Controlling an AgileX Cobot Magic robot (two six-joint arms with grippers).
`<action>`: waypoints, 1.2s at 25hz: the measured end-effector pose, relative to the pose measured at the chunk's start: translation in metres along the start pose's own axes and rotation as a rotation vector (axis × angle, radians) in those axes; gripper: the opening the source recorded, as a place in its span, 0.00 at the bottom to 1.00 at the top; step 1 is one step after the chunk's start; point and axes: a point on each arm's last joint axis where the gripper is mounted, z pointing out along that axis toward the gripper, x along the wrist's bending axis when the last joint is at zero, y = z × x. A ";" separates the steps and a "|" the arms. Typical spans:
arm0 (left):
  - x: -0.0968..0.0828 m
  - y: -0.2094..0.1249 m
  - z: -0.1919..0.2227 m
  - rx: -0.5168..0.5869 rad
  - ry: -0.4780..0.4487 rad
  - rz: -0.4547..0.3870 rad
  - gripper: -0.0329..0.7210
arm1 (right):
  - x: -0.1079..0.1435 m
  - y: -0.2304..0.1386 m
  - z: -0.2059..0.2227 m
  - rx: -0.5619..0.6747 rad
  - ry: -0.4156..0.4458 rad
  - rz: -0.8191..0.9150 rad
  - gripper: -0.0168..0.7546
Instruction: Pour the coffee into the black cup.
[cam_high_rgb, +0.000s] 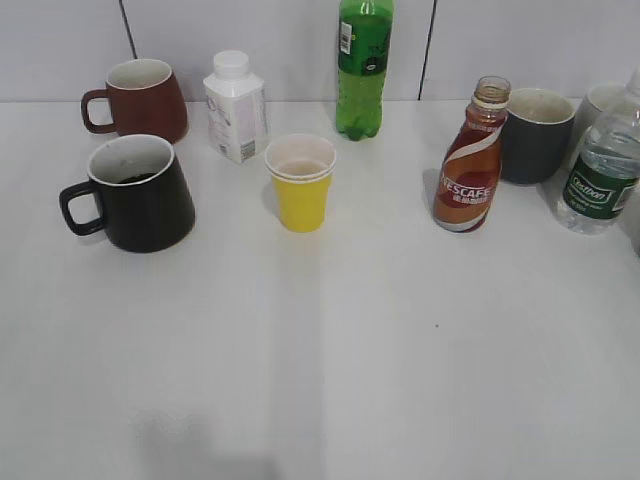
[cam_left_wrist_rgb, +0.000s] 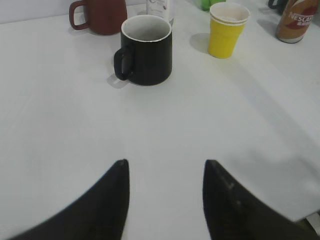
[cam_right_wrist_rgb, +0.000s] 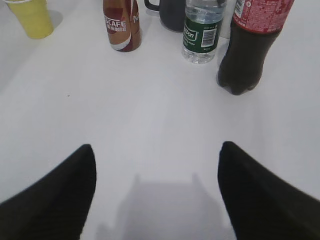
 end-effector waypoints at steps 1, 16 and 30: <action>0.000 0.000 0.000 0.000 0.002 -0.002 0.52 | 0.000 0.000 0.000 0.000 -0.004 0.002 0.79; -0.002 0.001 0.002 -0.005 0.240 -0.117 0.44 | 0.002 -0.001 -0.003 -0.014 -0.321 0.155 0.79; -0.002 0.001 0.002 -0.005 0.261 -0.126 0.39 | 0.003 -0.002 -0.004 -0.016 -0.349 0.168 0.79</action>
